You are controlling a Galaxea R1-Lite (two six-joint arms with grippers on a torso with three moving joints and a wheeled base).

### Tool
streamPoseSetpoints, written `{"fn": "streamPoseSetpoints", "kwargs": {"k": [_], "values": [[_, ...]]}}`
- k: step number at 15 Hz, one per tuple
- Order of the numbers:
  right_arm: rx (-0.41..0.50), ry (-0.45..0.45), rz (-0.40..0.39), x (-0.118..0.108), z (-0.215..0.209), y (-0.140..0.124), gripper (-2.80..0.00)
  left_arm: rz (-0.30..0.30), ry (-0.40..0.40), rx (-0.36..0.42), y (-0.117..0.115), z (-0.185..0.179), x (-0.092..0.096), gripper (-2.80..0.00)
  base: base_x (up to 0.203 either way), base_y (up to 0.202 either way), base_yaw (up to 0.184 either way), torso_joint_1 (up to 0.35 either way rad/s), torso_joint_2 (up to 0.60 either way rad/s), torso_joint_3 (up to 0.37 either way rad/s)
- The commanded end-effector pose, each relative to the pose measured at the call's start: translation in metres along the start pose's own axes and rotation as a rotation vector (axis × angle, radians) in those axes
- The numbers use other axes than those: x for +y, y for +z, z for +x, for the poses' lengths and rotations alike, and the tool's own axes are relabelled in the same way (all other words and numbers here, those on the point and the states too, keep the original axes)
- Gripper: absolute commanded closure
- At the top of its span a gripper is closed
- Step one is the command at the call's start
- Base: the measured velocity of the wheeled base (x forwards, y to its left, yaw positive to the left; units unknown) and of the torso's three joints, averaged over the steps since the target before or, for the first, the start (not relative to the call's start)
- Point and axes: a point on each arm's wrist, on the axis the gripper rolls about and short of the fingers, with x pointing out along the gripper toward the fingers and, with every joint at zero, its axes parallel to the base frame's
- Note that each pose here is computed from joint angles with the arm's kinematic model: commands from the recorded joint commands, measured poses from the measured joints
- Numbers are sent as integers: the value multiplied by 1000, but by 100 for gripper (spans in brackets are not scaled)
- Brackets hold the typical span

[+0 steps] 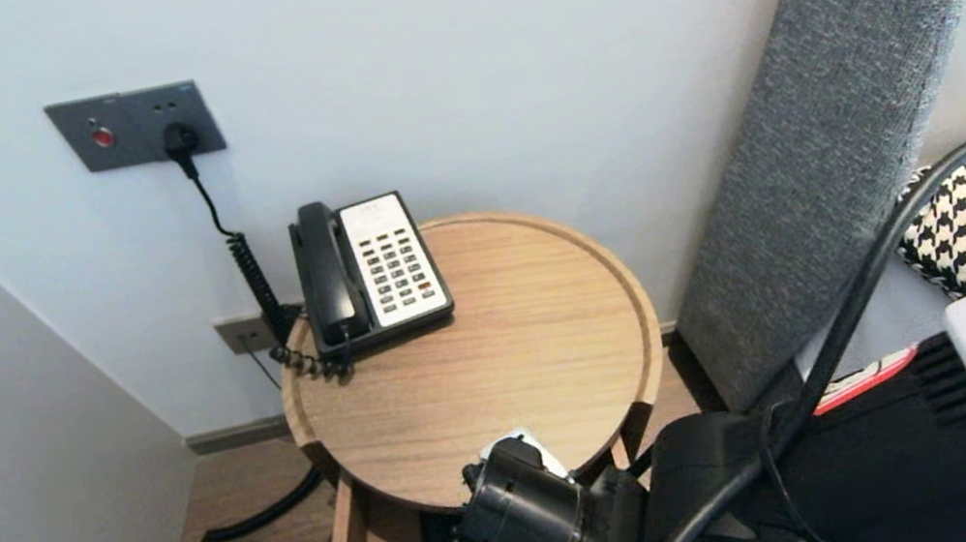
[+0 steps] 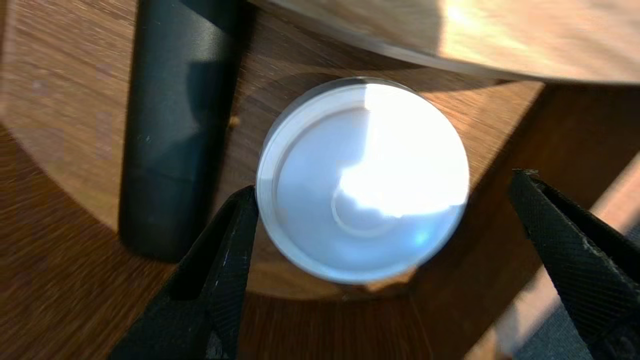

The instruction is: Put the remote controls on the table in the drawer one by one

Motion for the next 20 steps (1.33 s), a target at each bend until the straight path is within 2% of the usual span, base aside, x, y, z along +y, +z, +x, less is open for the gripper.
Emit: {"fn": "streamPoseSetpoints", "kwargs": {"k": [1,13,14,20], "values": [[-42,21,18,-8,-21,4,-280,0,0,7,-3,1,0,0,0,0,0,0,0,0],[-162,77,78,-34,-77,12,-280,0,0,7,-3,1,0,0,0,0,0,0,0,0],[-171,78,86,-38,-82,12,0,0,0,7,-3,1,0,0,0,0,0,0,0,0],[-175,58,113,-59,-101,11,0,0,0,7,-3,1,0,0,0,0,0,0,0,0]]}}
